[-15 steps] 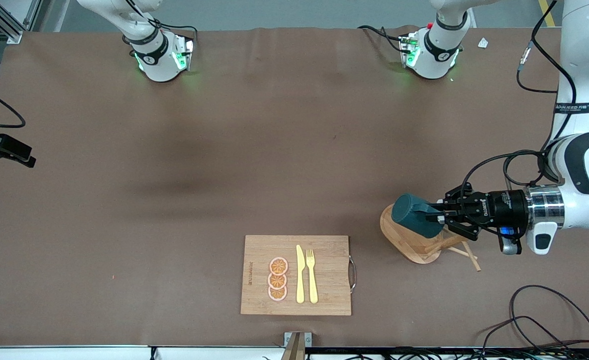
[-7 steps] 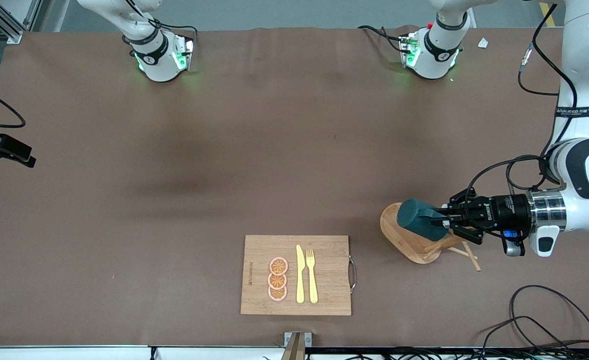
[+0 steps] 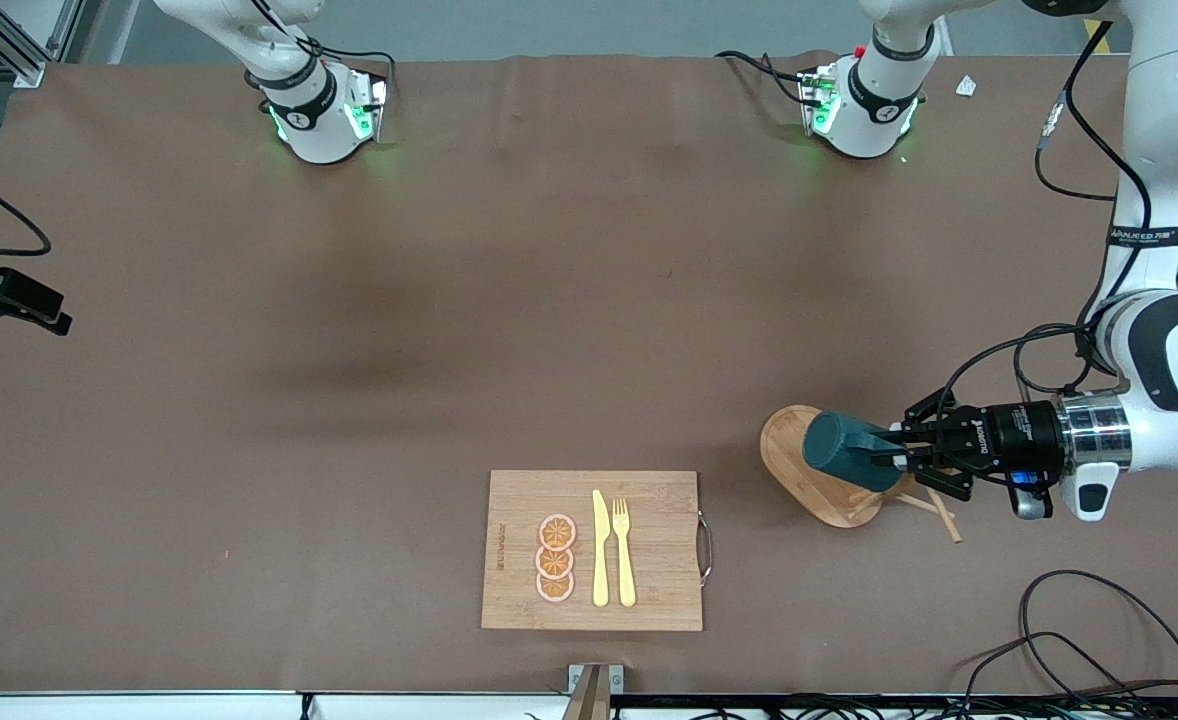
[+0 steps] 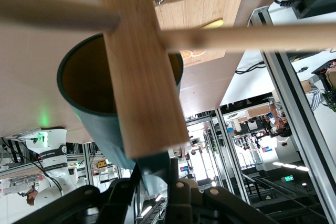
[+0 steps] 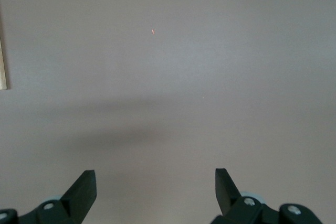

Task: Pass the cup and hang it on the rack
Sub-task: 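Tilt the mug and hook its handle onto a rack peg, then open the left gripper and release the mug handle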

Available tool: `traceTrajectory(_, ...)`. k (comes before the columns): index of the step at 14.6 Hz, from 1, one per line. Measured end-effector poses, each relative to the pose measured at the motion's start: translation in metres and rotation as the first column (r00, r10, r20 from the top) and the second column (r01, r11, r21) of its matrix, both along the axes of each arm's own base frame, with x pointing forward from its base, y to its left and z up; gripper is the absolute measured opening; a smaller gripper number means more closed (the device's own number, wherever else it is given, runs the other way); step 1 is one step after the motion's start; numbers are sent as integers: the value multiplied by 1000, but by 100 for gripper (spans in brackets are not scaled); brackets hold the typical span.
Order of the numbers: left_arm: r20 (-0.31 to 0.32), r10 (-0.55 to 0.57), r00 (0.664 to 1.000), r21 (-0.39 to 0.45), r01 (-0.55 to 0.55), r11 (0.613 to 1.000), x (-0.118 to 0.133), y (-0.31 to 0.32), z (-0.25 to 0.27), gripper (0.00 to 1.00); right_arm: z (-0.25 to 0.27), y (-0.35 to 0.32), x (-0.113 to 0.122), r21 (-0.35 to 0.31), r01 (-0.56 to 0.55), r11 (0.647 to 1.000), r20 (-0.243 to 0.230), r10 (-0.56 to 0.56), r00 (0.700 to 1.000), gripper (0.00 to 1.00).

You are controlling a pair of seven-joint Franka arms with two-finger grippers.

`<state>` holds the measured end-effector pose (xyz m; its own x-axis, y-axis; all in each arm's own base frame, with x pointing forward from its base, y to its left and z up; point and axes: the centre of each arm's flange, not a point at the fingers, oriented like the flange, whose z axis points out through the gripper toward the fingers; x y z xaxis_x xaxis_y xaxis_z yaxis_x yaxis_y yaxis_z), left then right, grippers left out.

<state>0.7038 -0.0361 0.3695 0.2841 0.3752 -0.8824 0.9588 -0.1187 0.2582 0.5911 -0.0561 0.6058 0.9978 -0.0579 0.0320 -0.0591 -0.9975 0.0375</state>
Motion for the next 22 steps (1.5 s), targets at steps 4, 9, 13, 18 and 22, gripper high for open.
traceTrajectory(4,-1,16,1000,1,-16,1000,1,10,-1,20,0,1,0,0,-1,1000,0,1,1000,100)
traceTrajectory(9,-3,28,1000,6,-28,1000,2,13,-6,20,0,1,0,0,-2,1000,1,2,1000,100)
traceTrajectory(13,-3,37,999,9,-37,999,4,13,-7,42,0,1,0,0,-2,1000,1,2,1000,100)
traceTrajectory(18,14,61,998,29,-62,998,13,11,34,93,0,1,0,0,-2,1000,1,2,1000,100)
traceTrajectory(22,98,-29,995,177,11,984,3,-10,85,100,1,1,0,0,-2,1000,2,2,1000,100)
